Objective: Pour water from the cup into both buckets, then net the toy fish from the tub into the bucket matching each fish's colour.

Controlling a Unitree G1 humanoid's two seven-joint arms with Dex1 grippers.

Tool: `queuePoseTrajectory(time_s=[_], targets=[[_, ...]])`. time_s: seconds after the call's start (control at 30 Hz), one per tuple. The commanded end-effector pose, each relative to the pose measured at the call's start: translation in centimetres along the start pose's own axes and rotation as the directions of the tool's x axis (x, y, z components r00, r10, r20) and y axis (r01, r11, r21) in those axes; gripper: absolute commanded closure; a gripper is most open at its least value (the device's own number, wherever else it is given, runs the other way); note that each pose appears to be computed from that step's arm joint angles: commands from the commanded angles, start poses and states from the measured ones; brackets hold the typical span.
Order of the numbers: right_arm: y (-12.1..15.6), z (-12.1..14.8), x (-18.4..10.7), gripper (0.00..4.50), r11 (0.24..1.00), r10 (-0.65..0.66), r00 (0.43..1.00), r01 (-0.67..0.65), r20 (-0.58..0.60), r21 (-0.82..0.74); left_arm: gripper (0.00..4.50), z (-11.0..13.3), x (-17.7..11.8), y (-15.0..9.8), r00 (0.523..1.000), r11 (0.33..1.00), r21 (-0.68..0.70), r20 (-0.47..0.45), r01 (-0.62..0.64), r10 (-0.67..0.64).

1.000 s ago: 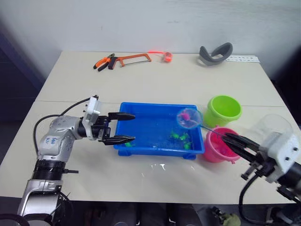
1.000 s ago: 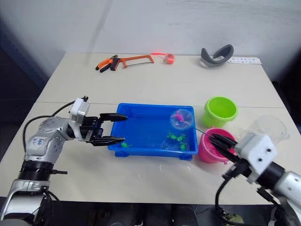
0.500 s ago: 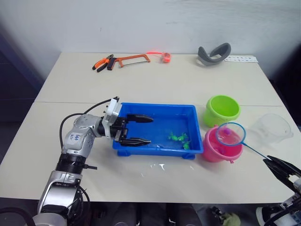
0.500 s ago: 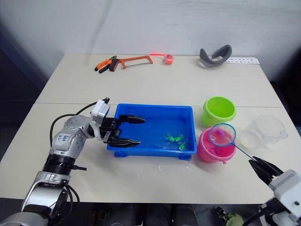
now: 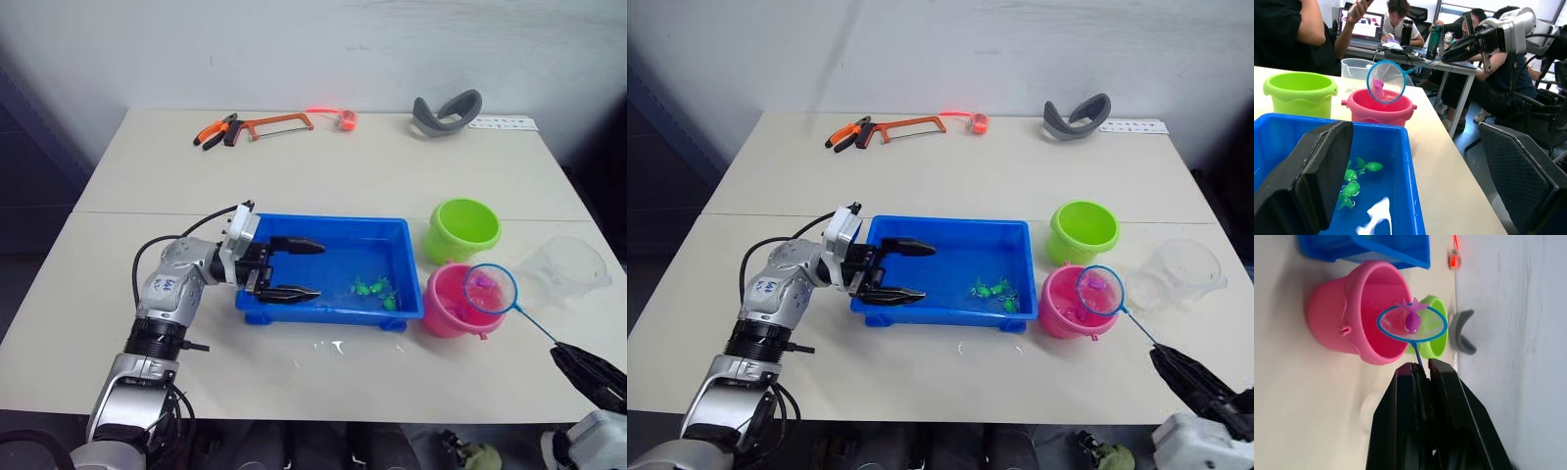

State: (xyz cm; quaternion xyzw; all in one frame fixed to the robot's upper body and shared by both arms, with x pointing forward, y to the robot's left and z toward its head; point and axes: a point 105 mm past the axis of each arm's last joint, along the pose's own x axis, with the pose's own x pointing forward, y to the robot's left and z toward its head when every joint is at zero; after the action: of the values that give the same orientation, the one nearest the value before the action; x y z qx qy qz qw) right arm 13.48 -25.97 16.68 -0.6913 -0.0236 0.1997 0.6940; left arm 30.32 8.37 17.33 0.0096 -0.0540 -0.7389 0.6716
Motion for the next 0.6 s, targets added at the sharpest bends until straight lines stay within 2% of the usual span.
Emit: queuePoseTrajectory(time_s=[0.03, 0.27, 0.4, 0.47, 0.53, 0.6], targets=[[0.0, 0.1, 0.0, 4.50, 0.984, 0.023, 1.000, -0.020, 0.016, -0.176, 0.05, 1.2, 0.3, 0.2, 1.000, 0.999, 0.041, 0.007, 0.011, -0.011], [-1.1, -1.1, 0.3, 4.50, 0.926, -0.034, 0.999, 0.027, -0.010, -0.376, 0.05, 1.5, 0.3, 0.3, 1.000, 0.999, 0.043, 0.012, -0.002, 0.002], [-1.9, -2.6, -0.1, 4.50, 0.918, -0.073, 0.997, 0.055, -0.032, -0.394, 0.05, 1.6, 0.3, 0.4, 1.000, 0.999, 0.045, 0.019, -0.013, 0.012], [-2.8, -2.9, -0.3, 4.50, 0.942, -0.137, 0.990, 0.125, -0.017, -0.312, 0.05, 1.7, 0.2, 0.5, 0.999, 0.999, 0.044, 0.025, -0.023, 0.022], [-3.6, -2.5, -0.1, 4.50, 0.976, -0.174, 0.984, 0.175, 0.019, -0.131, 0.05, 1.8, 0.0, 0.5, 0.999, 0.998, 0.042, 0.030, -0.036, 0.035], [-4.1, -1.5, 0.5, 4.50, 0.972, -0.190, 0.979, 0.178, 0.069, 0.155, 0.05, 1.9, -0.3, 0.7, 0.998, 0.997, 0.038, 0.038, -0.060, 0.058]])
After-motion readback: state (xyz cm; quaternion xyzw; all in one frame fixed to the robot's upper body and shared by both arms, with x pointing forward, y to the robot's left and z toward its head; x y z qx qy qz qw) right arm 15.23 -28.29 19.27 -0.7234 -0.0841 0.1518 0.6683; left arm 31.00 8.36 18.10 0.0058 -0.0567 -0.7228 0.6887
